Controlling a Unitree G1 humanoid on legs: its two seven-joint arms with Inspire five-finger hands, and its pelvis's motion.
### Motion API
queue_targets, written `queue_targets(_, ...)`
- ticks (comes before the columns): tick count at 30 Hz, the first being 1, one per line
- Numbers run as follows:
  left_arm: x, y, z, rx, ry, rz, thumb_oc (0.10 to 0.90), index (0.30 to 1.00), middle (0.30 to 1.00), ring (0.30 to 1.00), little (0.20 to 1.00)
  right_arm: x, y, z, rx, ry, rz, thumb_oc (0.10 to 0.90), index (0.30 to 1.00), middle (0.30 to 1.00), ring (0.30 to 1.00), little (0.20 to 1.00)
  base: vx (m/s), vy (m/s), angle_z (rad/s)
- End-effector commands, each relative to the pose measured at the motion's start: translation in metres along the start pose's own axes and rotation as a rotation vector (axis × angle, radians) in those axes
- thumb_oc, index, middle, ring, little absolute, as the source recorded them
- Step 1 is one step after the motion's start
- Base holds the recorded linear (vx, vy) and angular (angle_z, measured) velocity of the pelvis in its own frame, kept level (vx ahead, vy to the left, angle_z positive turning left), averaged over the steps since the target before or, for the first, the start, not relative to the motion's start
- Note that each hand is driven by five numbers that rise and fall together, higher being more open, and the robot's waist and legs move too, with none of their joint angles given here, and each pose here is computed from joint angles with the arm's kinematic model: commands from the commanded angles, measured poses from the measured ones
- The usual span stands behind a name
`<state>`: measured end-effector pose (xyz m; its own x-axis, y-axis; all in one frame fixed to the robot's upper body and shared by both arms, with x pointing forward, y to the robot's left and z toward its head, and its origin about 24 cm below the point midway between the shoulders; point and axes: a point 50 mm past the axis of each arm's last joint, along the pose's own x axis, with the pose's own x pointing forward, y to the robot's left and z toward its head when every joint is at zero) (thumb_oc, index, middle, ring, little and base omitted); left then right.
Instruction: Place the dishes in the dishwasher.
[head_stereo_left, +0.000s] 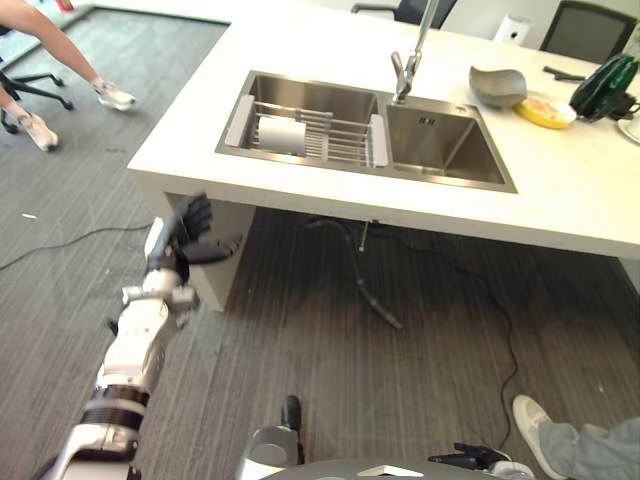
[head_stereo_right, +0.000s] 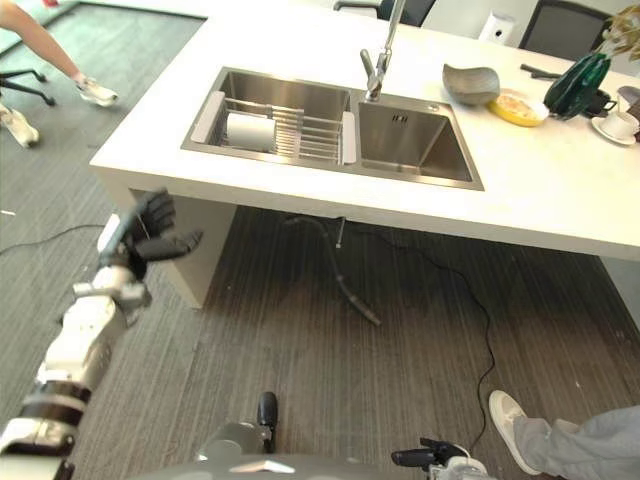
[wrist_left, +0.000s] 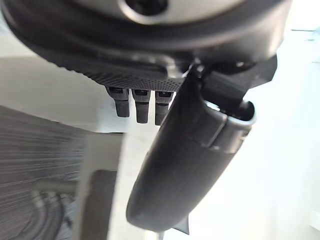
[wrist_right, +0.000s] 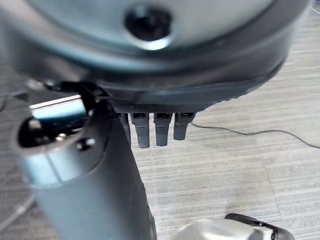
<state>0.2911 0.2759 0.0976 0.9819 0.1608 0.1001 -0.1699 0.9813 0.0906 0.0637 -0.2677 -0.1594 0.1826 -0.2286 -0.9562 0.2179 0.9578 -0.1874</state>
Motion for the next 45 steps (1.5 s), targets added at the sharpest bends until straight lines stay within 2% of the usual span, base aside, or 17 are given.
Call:
queue_targets(1,0.011,-0.015,0.086,0.023,-0.410,-0.062,0.800,0.900,0.900,0.900,0.900,-0.003,-0.024,-0.010,-0.032,0.065,-0.044,0.800,0.900,0.900,0.900,0.900,0.40,0.111,-0.03)
queue_targets(4,0.008,-0.026,0.125,0.037,-0.579,-0.132,0.800,0.900,0.900,0.900,0.900,-0.004,-0.029,-0.020,-0.025,0.086,-0.043,0.800,0.900,0.900,0.900,0.900,0.36,-0.140,0.62)
queue_targets(7,0.010,-0.024,0.129,0.053,-0.593,-0.129,0.800,0.900,0.900,0.900,0.900,-0.005,-0.033,-0.018,-0.041,0.079,-0.047,0.800,0.900,0.900,0.900,0.900,0.30,-0.135,0.76)
queue_targets(8,0.011,-0.039,0.132,0.005,-0.620,-0.164,0.800,0.900,0.900,0.900,0.900,-0.005,-0.030,-0.019,-0.030,0.086,-0.036,0.800,0.900,0.900,0.900,0.900,0.16,-0.071,0.95)
queue_targets(10,0.011,-0.039,0.132,0.004,-0.621,-0.165,0.800,0.900,0.900,0.900,0.900,-0.005,-0.030,-0.020,-0.029,0.087,-0.036,0.800,0.900,0.900,0.900,0.900,0.20,-0.118,0.52)
queue_targets(11,0.011,-0.055,0.123,-0.042,-0.591,-0.227,0.800,0.900,0.900,0.900,0.900,-0.005,-0.029,-0.020,-0.001,0.082,-0.025,0.800,0.900,0.900,0.900,0.900,0.31,-0.223,0.09)
queue_targets(13,0.012,-0.059,0.117,-0.041,-0.566,-0.252,0.800,0.900,0.900,0.900,0.900,-0.005,-0.033,-0.014,-0.003,0.061,-0.042,0.800,0.900,0.900,0.900,0.900,0.28,-0.220,0.49)
queue_targets(24,0.021,-0.056,0.069,-0.093,-0.345,-0.219,0.800,0.900,0.900,0.900,0.900,-0.005,-0.033,-0.009,-0.032,0.034,-0.050,0.800,0.900,0.900,0.900,0.900,0.13,-0.072,0.10)
queue_targets(34,0.028,-0.062,0.064,0.068,-0.327,-0.213,0.800,0.900,0.900,0.900,0.900,-0.004,-0.023,-0.028,-0.069,0.093,-0.024,0.800,0.900,0.900,0.900,0.900,0.05,-0.016,0.05)
queue_targets(39,0.030,-0.068,0.057,0.058,-0.292,-0.235,0.800,0.900,0.900,0.900,0.900,-0.004,-0.020,-0.032,-0.066,0.098,-0.013,0.800,0.900,0.900,0.900,0.900,0.03,-0.094,0.07)
queue_targets(45,0.036,-0.060,0.065,0.029,-0.303,-0.202,0.800,0.900,0.900,0.900,0.900,-0.005,-0.034,-0.015,-0.058,0.057,-0.072,0.800,0.900,0.900,0.900,0.900,0.03,-0.047,0.01)
